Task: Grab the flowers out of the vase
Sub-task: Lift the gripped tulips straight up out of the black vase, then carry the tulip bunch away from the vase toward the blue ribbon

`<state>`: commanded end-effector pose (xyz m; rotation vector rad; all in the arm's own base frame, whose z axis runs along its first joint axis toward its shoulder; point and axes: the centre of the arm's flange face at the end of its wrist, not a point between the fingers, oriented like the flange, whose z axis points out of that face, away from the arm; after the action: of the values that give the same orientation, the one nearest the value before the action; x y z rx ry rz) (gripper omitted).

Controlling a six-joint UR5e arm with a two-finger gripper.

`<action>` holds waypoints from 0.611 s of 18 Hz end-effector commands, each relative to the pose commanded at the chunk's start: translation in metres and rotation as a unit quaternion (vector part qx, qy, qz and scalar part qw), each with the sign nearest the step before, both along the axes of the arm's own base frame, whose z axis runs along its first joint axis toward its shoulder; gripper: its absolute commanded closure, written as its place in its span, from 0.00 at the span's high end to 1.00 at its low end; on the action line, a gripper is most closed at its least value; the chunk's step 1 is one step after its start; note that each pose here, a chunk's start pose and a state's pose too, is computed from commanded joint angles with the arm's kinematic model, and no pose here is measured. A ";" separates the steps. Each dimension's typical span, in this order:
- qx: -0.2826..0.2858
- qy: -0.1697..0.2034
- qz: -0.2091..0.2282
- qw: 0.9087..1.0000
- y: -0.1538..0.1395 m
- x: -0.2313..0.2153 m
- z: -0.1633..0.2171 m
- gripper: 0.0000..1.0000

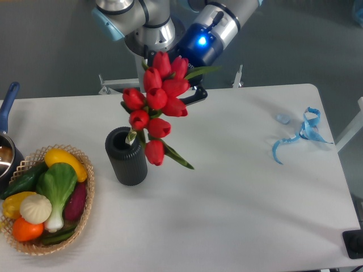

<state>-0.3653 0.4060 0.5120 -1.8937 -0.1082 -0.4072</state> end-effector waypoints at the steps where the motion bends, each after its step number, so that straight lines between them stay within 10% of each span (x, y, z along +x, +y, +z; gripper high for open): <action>1: -0.003 0.005 0.001 1.000 0.002 -0.006 -0.001 0.00; 5: -0.019 0.055 0.007 0.998 0.015 -0.044 -0.001 0.00; 11: -0.166 0.141 0.089 0.972 0.012 -0.082 -0.013 0.00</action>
<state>-0.4476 0.4178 0.4990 -2.2293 -0.1628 0.0080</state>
